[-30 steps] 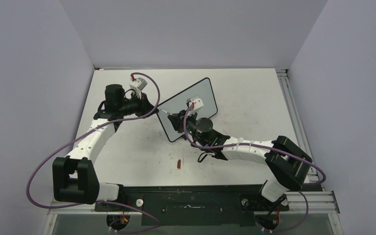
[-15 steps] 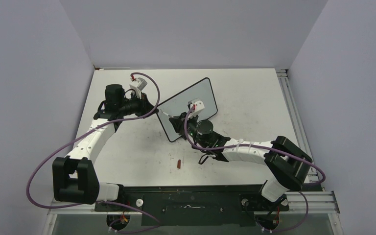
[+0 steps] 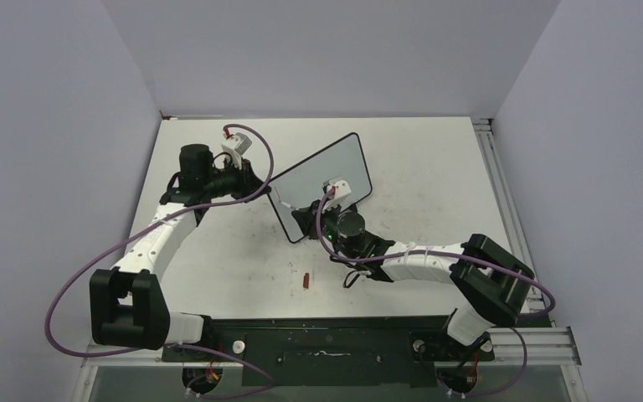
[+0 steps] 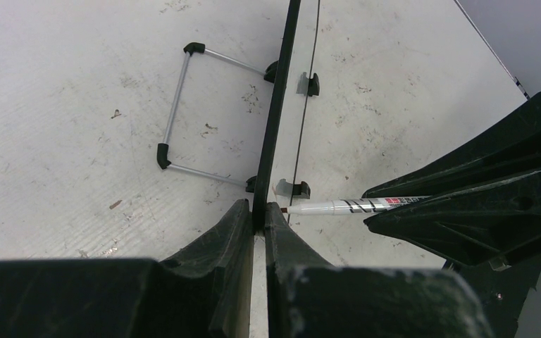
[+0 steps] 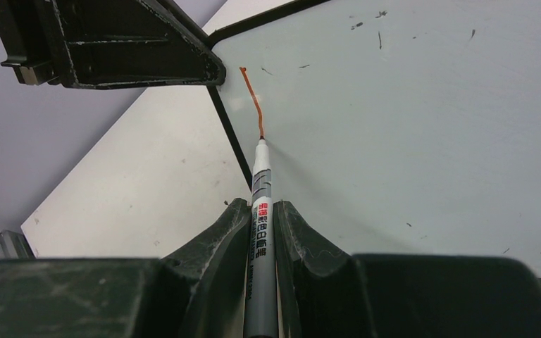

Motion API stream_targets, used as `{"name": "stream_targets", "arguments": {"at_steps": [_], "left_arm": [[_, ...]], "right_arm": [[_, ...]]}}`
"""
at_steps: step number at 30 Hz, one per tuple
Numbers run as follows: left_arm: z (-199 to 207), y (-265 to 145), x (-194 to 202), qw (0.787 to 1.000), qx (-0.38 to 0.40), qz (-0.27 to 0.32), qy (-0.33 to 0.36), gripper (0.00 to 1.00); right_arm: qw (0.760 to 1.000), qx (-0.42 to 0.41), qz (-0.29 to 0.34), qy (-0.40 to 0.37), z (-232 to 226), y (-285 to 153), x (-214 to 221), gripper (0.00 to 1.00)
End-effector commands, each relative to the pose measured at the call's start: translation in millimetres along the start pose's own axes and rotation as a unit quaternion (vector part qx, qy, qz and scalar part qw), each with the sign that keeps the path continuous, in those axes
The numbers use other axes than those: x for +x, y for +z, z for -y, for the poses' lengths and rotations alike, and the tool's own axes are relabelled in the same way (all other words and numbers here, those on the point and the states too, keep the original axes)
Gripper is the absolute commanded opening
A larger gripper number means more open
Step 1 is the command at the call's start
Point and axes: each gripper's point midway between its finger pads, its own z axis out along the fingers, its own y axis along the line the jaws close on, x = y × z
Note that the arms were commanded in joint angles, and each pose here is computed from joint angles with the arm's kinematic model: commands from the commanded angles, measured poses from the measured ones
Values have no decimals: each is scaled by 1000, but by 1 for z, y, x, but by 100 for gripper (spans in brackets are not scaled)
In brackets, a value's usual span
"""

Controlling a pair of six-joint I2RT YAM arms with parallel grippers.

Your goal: Write a sentence on the whiteboard

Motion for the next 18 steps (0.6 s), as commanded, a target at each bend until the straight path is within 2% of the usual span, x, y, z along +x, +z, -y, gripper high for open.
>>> {"name": "stream_targets", "arguments": {"at_steps": [1, 7, 18], "left_arm": [[13, -8, -23, 999, 10, 23, 35, 0], [12, -8, -22, 999, 10, 23, 35, 0], [12, -8, -22, 999, 8, 23, 35, 0]], "right_arm": [[1000, 5, 15, 8, -1, -5, -9, 5], [1000, 4, 19, 6, -3, -10, -15, 5], [998, -19, 60, -6, -23, -22, -54, 5]]}}
